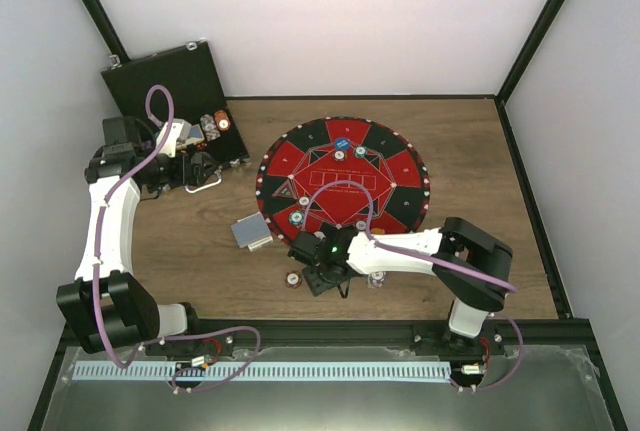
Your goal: Distribute texas hold em gaming equipment
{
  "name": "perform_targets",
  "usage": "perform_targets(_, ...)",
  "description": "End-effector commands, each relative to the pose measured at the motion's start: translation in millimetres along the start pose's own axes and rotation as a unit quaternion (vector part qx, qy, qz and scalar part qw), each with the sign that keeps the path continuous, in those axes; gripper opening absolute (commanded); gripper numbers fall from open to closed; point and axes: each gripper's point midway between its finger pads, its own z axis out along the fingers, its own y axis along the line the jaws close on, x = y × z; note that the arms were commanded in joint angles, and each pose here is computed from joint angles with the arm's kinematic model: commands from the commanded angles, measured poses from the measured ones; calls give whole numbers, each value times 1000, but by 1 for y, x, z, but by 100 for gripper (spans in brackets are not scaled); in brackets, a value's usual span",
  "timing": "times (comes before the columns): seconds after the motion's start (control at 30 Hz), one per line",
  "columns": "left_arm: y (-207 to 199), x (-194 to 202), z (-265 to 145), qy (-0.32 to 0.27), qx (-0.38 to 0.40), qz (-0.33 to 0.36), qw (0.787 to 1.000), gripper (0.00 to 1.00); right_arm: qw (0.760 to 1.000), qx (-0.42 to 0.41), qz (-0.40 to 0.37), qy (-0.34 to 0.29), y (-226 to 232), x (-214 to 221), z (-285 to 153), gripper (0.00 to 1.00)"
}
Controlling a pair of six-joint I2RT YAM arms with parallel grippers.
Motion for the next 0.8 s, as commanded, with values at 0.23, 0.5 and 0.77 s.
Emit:
perform_targets(0.23,-1,-5,-4,-13,-1,7,1000,100,999,31,-6,5,-10,5,0,50)
perform_targets(0.5,0,-3,-2,-10,-1,5,1000,100,1000,28,-8,-8,-6,-5,-8,42)
perform_targets(0.77,-1,-3,-3,-11,1,4,1000,100,999,30,-10,-27,-4,-17,-29,41)
